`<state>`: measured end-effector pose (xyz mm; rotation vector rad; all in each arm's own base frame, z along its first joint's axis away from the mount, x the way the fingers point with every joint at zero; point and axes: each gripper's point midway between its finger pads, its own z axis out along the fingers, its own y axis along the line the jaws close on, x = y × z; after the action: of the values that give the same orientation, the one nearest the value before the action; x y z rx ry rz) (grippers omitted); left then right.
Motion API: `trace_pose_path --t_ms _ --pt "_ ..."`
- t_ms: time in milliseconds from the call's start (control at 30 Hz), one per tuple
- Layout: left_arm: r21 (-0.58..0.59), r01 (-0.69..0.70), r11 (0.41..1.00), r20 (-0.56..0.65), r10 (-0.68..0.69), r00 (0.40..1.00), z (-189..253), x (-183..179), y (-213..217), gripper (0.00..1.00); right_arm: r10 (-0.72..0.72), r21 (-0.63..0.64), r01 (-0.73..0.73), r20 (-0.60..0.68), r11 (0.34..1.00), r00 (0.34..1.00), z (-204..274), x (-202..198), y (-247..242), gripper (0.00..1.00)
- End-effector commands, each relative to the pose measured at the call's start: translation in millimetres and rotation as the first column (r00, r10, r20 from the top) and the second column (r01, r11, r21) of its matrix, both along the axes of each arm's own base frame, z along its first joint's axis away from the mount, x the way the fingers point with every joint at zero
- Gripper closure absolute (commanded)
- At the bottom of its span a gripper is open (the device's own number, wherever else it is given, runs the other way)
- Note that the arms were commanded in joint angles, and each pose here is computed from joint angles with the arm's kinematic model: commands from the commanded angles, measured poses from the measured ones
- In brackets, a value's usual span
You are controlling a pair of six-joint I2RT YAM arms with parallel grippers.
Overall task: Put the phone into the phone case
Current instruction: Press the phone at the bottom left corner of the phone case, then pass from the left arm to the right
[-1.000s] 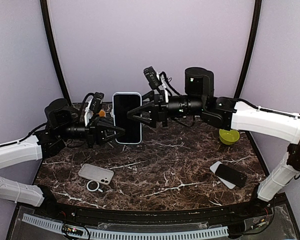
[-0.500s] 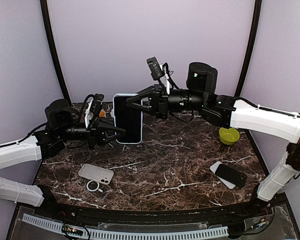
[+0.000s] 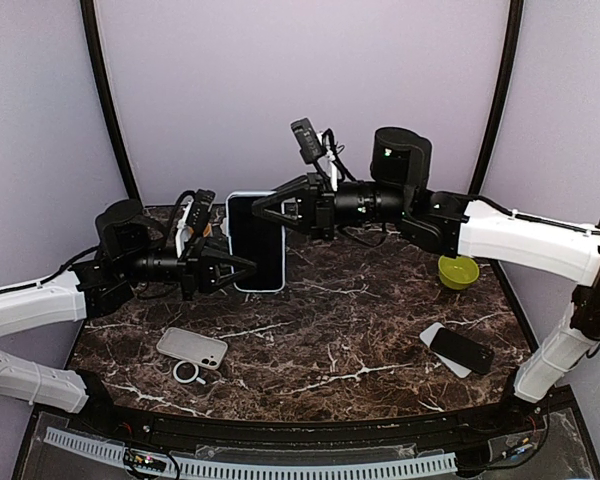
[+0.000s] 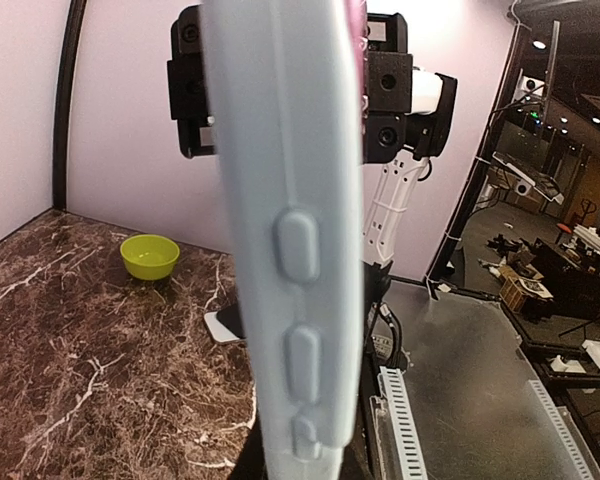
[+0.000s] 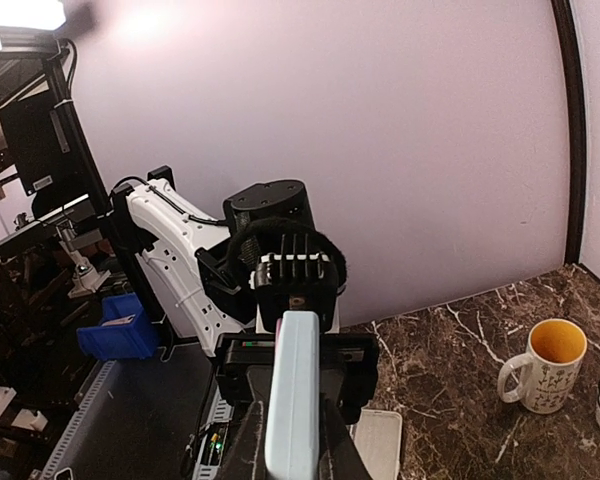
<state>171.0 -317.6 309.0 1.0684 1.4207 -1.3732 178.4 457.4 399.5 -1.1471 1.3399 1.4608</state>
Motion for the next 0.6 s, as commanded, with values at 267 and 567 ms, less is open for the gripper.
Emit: trace_pose_path --t_ms 267,567 --pt "-0.104 -0.008 0.995 0.083 0.016 0.996 31 -12 10 1.00 -0.036 -0.043 0.032 -0.083 0.999 0.996 -36 -5 -4 0.51" --pt "-0.090 -0.025 0.996 0.074 0.032 0.997 25 -8 8 1.00 -0.015 -0.072 0.010 -0.074 0.997 0.997 -47 -14 -4 1.00"
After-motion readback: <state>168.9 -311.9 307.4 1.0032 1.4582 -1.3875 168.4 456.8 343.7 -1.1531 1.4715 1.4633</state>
